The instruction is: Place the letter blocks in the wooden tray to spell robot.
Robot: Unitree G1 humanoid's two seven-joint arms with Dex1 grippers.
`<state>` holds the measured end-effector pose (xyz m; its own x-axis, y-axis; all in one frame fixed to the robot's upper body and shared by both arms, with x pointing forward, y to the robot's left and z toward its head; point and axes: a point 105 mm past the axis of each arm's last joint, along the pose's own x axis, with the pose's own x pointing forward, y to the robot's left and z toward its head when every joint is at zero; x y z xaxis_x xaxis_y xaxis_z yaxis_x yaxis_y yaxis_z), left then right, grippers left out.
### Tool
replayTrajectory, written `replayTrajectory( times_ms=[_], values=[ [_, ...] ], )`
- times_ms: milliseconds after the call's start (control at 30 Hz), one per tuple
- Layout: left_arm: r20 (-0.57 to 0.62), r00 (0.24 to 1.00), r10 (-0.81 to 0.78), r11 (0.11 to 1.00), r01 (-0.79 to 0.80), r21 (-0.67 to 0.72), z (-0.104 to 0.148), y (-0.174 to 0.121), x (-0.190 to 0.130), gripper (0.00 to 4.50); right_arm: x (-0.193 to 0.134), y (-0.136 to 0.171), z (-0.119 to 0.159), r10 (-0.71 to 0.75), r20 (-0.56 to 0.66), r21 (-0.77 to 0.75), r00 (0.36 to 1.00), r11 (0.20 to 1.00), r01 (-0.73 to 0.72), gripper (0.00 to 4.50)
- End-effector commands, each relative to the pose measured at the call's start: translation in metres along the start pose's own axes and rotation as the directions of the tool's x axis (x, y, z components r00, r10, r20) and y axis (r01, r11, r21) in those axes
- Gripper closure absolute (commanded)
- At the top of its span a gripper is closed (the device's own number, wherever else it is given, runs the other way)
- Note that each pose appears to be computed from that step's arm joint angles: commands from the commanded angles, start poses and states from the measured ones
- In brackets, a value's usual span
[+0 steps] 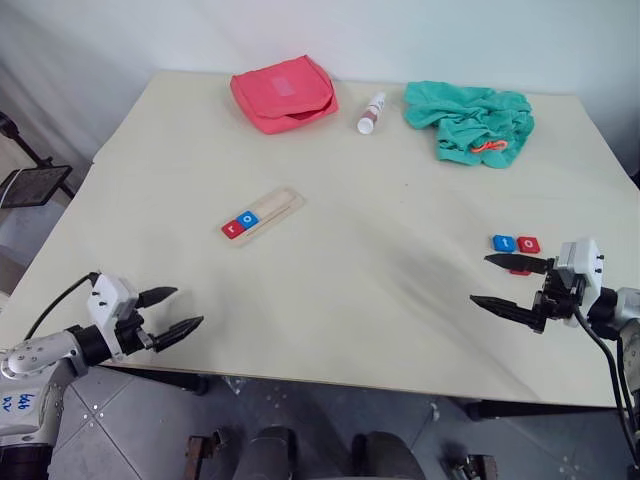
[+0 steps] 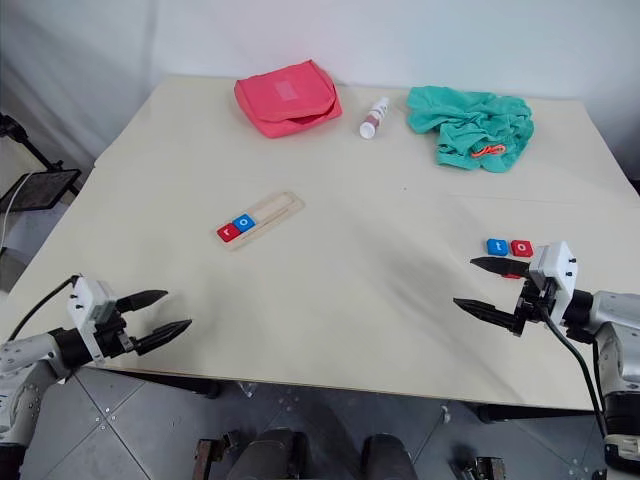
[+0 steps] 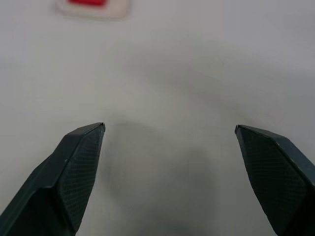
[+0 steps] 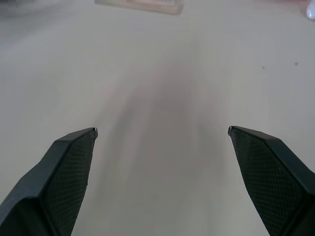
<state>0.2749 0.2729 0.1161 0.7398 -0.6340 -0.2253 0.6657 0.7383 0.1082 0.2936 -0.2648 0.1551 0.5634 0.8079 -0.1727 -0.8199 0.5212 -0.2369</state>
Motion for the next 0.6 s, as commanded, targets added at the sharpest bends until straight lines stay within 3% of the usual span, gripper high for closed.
replayTrajectory(
  times_ms=[33,267,400,600],
  values=[
    [0.049,0.999,0.021,0.999,-0.023,0.039,0.019,0.014,0.01,0.0,0.007,0.001,0.011,0.011,0.041,-0.034,0.999,0.999,-0.01,0.03],
    [0.051,0.999,0.001,0.998,-0.004,0.06,0.034,0.032,0.041,0.0,0.013,0.007,0.021,0.036,0.066,-0.063,0.997,0.998,-0.031,0.03],
    [-0.024,1.0,-0.015,0.998,0.016,0.062,0.045,0.051,0.085,0.0,0.021,0.012,0.027,0.053,0.083,-0.081,0.995,0.996,-0.046,0.03],
    [-0.067,0.998,0.005,0.999,-0.001,0.054,0.052,0.065,0.106,0.0,0.021,0.018,0.027,0.05,0.083,-0.078,0.995,0.996,-0.043,0.03]
  ],
)
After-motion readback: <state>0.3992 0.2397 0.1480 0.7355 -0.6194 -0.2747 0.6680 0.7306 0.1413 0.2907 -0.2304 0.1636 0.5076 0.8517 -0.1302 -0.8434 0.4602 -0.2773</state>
